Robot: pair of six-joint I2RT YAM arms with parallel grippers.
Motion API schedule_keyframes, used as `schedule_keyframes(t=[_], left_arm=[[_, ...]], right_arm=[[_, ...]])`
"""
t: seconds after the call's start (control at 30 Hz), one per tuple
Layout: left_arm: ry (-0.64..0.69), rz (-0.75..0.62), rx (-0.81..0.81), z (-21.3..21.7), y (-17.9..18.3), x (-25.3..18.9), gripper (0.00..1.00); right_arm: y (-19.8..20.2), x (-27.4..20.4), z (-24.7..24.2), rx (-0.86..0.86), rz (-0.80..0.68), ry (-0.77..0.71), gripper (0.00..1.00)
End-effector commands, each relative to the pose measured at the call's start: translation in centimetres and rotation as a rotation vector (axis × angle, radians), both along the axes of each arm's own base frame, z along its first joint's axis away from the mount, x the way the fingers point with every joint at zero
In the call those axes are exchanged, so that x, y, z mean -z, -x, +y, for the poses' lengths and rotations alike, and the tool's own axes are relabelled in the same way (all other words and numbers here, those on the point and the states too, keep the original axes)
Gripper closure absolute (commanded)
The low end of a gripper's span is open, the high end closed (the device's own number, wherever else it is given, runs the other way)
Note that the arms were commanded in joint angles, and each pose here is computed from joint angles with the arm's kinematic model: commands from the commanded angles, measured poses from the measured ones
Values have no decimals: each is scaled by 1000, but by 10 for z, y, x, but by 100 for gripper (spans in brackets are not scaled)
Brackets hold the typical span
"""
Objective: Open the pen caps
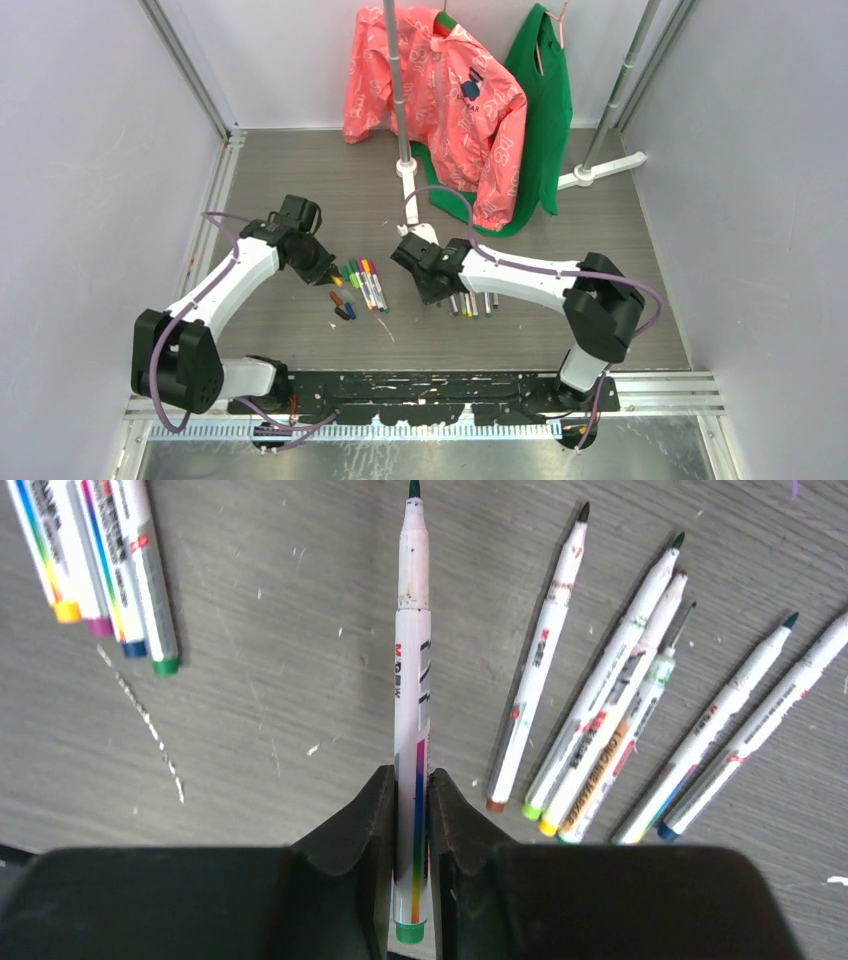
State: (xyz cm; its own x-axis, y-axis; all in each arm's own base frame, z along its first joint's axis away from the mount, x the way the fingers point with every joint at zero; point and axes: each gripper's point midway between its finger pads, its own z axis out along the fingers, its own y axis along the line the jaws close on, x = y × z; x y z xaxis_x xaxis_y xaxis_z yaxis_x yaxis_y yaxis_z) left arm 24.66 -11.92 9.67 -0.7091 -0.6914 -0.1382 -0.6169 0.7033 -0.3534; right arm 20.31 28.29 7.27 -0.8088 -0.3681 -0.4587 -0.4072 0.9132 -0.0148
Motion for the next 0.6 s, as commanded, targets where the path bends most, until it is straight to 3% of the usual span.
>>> schedule_keyframes(t=[0.0,0.23,0.57], left_arm=[[-134,15,53,19,7,-1,100],[-206,66,69,29,10,11,98],[-267,128,100,32,10,30,94]], right_arm=[[-25,-4,19,43,-42,-55,90],[-41,16,17,107,-15,-57,88],[-39,39,4,158,22,-8,74]])
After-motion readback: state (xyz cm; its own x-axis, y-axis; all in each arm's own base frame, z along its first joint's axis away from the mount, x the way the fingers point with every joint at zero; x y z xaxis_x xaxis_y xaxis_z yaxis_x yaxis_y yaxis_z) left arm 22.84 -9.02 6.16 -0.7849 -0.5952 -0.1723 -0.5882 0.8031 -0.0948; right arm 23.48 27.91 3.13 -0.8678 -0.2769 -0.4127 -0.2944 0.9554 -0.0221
